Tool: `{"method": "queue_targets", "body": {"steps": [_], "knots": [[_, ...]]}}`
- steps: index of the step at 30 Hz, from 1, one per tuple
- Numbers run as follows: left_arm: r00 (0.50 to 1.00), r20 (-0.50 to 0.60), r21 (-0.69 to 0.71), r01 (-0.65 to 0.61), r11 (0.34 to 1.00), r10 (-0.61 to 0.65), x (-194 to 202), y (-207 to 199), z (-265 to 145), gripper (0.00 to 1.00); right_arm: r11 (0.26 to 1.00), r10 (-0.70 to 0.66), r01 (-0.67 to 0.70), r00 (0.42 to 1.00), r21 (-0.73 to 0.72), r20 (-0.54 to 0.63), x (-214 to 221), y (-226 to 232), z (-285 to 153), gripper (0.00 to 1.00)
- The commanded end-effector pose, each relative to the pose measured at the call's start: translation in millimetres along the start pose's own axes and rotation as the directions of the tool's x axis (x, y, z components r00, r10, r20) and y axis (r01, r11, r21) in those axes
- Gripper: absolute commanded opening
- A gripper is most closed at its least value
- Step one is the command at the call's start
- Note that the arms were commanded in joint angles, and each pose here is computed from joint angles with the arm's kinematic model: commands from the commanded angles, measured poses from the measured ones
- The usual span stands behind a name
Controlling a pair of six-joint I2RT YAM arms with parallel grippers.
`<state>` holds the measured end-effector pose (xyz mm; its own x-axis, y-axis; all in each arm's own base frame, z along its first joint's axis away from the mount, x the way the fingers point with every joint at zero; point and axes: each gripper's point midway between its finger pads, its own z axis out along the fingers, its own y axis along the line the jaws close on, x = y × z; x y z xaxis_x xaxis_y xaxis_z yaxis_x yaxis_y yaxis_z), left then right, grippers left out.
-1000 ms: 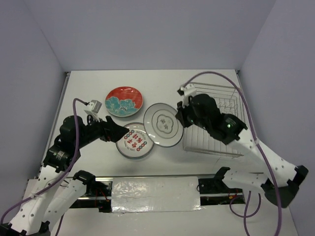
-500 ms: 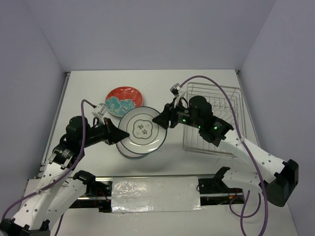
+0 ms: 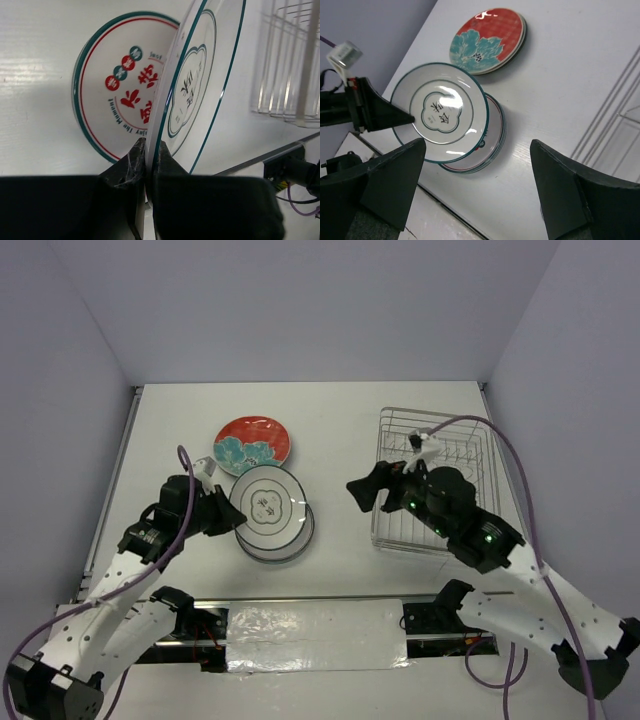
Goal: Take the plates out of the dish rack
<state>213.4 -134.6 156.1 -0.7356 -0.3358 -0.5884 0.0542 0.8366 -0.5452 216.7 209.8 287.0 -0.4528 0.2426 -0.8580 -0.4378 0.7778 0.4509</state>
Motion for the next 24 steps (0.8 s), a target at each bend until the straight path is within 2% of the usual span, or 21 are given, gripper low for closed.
{"method": "queue_targets", "body": {"steps": [1, 5, 8, 9, 11, 12, 13, 17, 19, 22, 24], "knots": [[0.998, 0.051, 0.013, 0.042, 0.999, -0.042, -11, -4, 6, 0.09, 0.996, 0.005, -0.007, 1.0, 0.09, 0.024, 2, -22, -22, 0.92], [0.998, 0.033, 0.019, 0.05, 0.999, -0.051, -3, 0, 14, 0.22, 0.995, 0.004, -0.008, 0.999, 0.097, 0.04, 2, -29, -42, 0.93], [0.999, 0.017, -0.004, 0.05, 0.999, -0.049, 3, 7, 17, 0.49, 0.995, 0.003, -0.005, 1.0, 0.104, 0.018, 9, -32, -47, 0.94], [0.999, 0.017, -0.009, 0.049, 0.999, -0.048, 3, 8, 17, 0.68, 0.994, 0.0, 0.0, 1.0, 0.112, 0.005, 13, -34, -49, 0.94], [0.999, 0.017, -0.017, 0.042, 0.999, -0.042, 3, 10, 17, 0.82, 0.994, 0.0, 0.001, 1.0, 0.108, -0.01, 15, -34, -51, 0.94], [0.999, 0.011, -0.035, 0.038, 0.999, -0.038, 4, 13, 16, 0.97, 0.994, -0.001, 0.003, 1.0, 0.11, -0.019, 17, -34, -53, 0.98], [1.0, 0.019, -0.044, 0.02, 0.999, -0.019, 0, 13, 14, 1.0, 0.994, -0.001, 0.003, 1.0, 0.109, -0.023, 16, -34, -53, 1.0], [1.0, 0.006, -0.126, 0.012, 0.992, -0.011, -6, 20, 6, 1.0, 0.994, -0.006, 0.012, 0.999, 0.113, -0.047, 16, -33, -59, 1.0], [1.0, 0.003, -0.177, 0.002, 0.984, -0.002, -12, 24, 1, 1.0, 0.986, -0.01, 0.019, 0.998, 0.167, -0.054, 13, -41, -65, 1.0], [0.999, -0.035, -0.192, -0.023, 0.981, 0.016, -13, 24, 6, 1.0, 0.975, -0.031, 0.043, 0.998, 0.216, -0.055, 7, -49, -74, 1.0], [0.995, -0.101, -0.193, -0.033, 0.981, 0.014, -6, 25, 15, 1.0, 0.972, -0.043, 0.052, 0.998, 0.228, -0.046, 2, -51, -80, 1.0]]}}
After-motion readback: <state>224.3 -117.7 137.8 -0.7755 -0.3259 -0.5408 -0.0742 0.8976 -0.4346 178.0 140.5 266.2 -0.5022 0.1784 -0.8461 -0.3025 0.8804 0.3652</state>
